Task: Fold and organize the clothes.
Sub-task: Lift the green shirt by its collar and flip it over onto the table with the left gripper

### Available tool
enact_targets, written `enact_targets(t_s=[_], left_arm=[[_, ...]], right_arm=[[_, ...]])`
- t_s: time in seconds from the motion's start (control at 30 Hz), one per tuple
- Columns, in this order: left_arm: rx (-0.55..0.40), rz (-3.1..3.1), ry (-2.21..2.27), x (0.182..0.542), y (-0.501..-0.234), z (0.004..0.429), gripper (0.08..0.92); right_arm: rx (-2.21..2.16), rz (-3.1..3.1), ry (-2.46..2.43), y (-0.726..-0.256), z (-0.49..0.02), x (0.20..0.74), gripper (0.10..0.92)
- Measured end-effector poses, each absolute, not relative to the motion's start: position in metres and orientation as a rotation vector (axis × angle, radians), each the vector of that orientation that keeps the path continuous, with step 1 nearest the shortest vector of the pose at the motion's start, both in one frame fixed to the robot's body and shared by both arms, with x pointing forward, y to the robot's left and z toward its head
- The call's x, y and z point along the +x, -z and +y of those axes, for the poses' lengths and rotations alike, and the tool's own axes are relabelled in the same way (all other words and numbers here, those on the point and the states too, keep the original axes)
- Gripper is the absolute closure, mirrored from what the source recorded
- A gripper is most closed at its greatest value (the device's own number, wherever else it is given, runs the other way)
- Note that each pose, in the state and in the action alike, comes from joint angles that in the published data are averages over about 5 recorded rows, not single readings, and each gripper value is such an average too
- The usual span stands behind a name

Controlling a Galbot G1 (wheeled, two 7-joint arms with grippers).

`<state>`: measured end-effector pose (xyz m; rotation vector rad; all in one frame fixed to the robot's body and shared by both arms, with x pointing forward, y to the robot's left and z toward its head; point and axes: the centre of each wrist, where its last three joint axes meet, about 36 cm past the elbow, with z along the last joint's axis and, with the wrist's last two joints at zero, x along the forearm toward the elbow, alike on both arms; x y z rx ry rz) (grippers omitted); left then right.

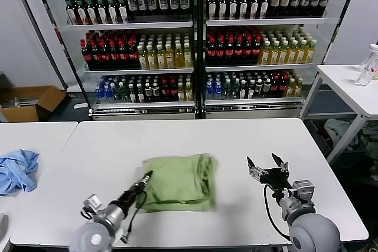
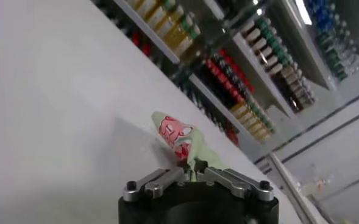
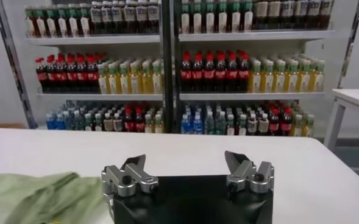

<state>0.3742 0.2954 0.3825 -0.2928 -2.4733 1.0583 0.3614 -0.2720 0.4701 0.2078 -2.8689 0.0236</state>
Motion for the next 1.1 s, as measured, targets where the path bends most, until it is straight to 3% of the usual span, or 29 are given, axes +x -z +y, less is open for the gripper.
enact_targets(t_s=[0.27,0.43,0.57,0.87,1.1], left_arm=[[-0.157,-2.640,-0.837,0.377,-0.437,0.384,0.898],[-0.162,-2.737,-0.621,0.381,-0.486,0.403,0.898],[-0.207,-2.769,-0.432,0.384,-0.501,0.389,0.898],[-0.273,-2.725,-0.038,0.397,-0.475,0.320,0.898],[-0.354,-2.743,-0.091,0.425,-0.474,0.252,0.898]], right_arm=[[0.215,-2.881,-0.013,-0.473,-0.273,0.363,0.200],[0.224,-2.888,-0.014,-0.474,-0.273,0.361,0.200],[0.224,-2.899,-0.021,-0.477,-0.275,0.362,0.200],[0.221,-2.926,-0.026,-0.486,-0.279,0.361,0.200],[0.221,-2.939,-0.019,-0.489,-0.279,0.362,0.200]])
